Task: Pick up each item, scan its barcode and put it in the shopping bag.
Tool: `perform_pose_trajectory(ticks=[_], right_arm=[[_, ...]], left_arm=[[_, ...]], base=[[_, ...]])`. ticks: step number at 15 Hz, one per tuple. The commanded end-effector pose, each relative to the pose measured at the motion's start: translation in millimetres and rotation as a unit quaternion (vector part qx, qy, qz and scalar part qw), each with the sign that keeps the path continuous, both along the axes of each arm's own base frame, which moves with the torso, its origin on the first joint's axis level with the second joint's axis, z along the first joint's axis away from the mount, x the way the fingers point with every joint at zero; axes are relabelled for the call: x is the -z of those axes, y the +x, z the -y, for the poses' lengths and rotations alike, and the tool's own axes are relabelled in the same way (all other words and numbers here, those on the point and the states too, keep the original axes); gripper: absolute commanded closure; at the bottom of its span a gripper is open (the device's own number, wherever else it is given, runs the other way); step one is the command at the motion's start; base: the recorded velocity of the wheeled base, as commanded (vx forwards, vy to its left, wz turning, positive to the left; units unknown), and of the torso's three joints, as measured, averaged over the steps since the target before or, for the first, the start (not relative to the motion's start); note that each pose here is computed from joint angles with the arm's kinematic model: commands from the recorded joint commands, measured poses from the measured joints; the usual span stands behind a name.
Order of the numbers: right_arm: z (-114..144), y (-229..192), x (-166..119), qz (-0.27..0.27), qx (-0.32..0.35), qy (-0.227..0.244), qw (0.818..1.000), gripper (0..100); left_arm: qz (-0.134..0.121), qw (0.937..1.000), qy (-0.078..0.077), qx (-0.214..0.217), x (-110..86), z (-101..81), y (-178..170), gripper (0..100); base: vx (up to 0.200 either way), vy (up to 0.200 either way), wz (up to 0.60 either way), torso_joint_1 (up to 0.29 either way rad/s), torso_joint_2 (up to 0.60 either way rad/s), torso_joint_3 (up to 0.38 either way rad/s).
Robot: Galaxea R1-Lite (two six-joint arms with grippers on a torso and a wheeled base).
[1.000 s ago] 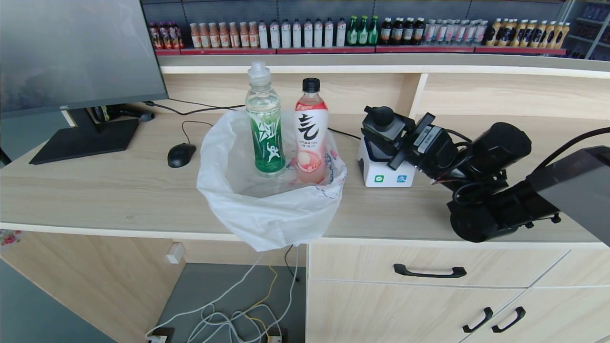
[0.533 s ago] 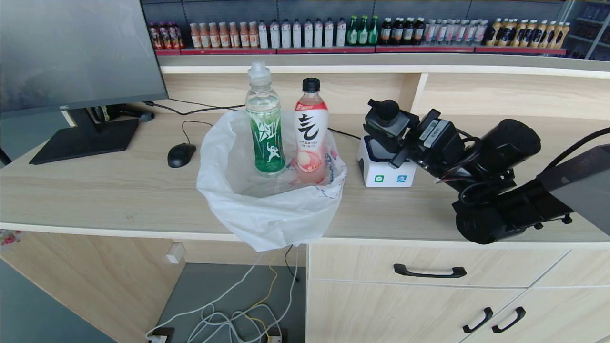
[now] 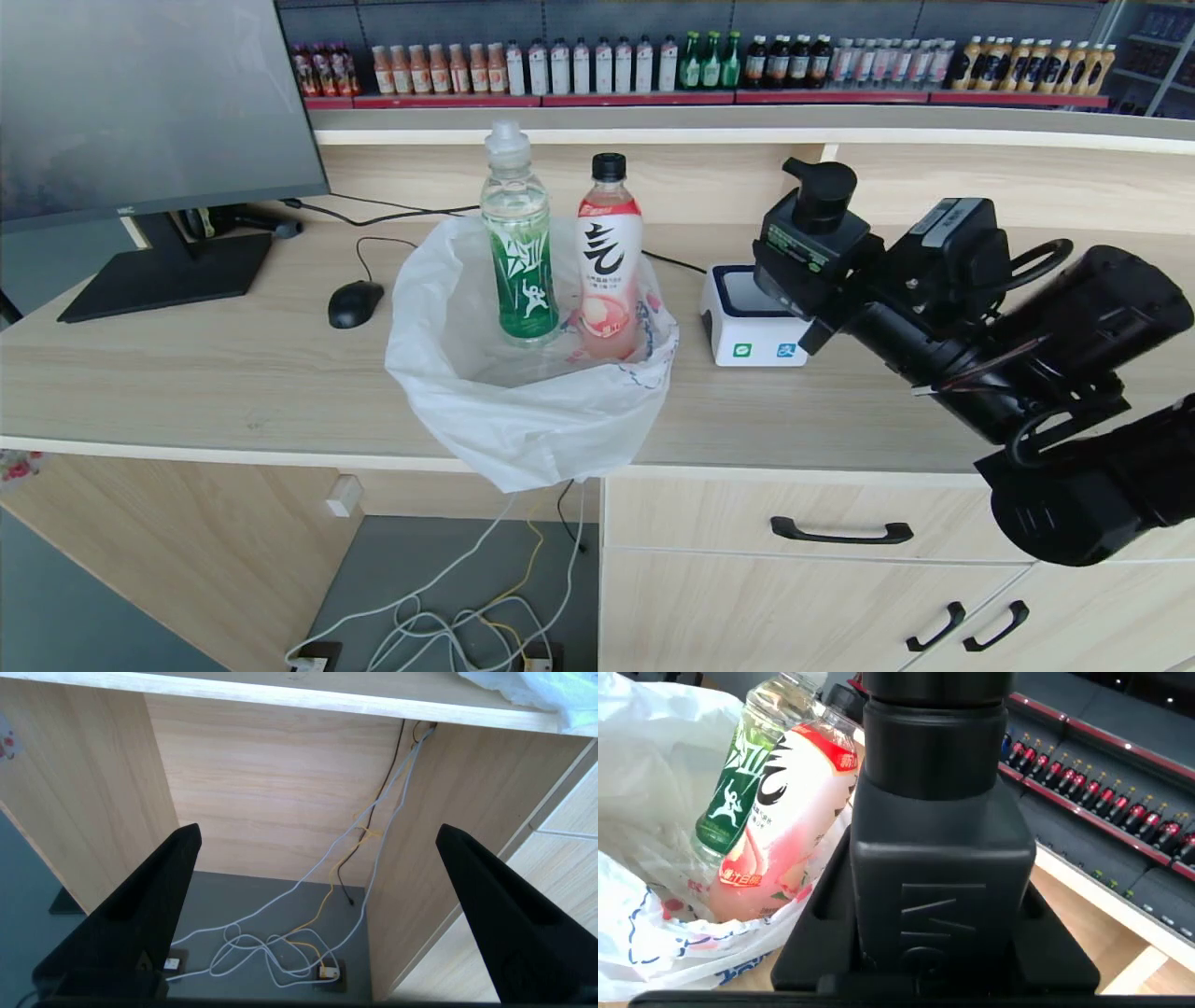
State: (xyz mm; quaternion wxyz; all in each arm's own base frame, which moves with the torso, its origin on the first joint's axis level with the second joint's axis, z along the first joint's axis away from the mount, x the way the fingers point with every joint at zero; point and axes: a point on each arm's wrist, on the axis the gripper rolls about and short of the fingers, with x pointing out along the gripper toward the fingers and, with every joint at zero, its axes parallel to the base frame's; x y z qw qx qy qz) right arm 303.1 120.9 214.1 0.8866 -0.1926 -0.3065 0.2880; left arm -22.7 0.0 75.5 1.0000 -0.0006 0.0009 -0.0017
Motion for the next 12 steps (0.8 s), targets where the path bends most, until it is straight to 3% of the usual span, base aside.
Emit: perform_pose_trajectory(ticks=[1,3,4,5,8,12], right_arm=[[14.5,-37.6,-10.2,-0.045,0.035,0.073,0.996,100],[11.6,-51.5,-9.5,-0.087,0.057,0.14,0.985,100],[6.2,-63.8,-9.7,-0.116,0.078,0.199,0.97,100],[0.4,-67.3,-6.7,-0.132,0.083,0.219,0.963,100],[-3.5,-79.3,5.6,-0.163,0.082,0.217,0.959,100],[-4.9,-81.5,6.2,-0.186,0.059,0.249,0.949,100]], left_arm=[[0.0,1.0,0.0,0.0,0.0,0.0,0.0,0],[0.0,1.0,0.0,0.0,0.0,0.0,0.0,0],[0.0,1.0,0.0,0.0,0.0,0.0,0.0,0],[0.0,1.0,0.0,0.0,0.0,0.0,0.0,0],[0.0,1.0,0.0,0.0,0.0,0.0,0.0,0],[0.0,1.0,0.0,0.0,0.0,0.0,0.0,0]], base=[[0.0,0.0,0.0,0.0,0.0,0.0],[0.0,0.0,0.0,0.0,0.0,0.0],[0.0,0.0,0.0,0.0,0.0,0.0],[0.0,0.0,0.0,0.0,0.0,0.0],[0.0,0.0,0.0,0.0,0.0,0.0],[0.0,0.0,0.0,0.0,0.0,0.0]])
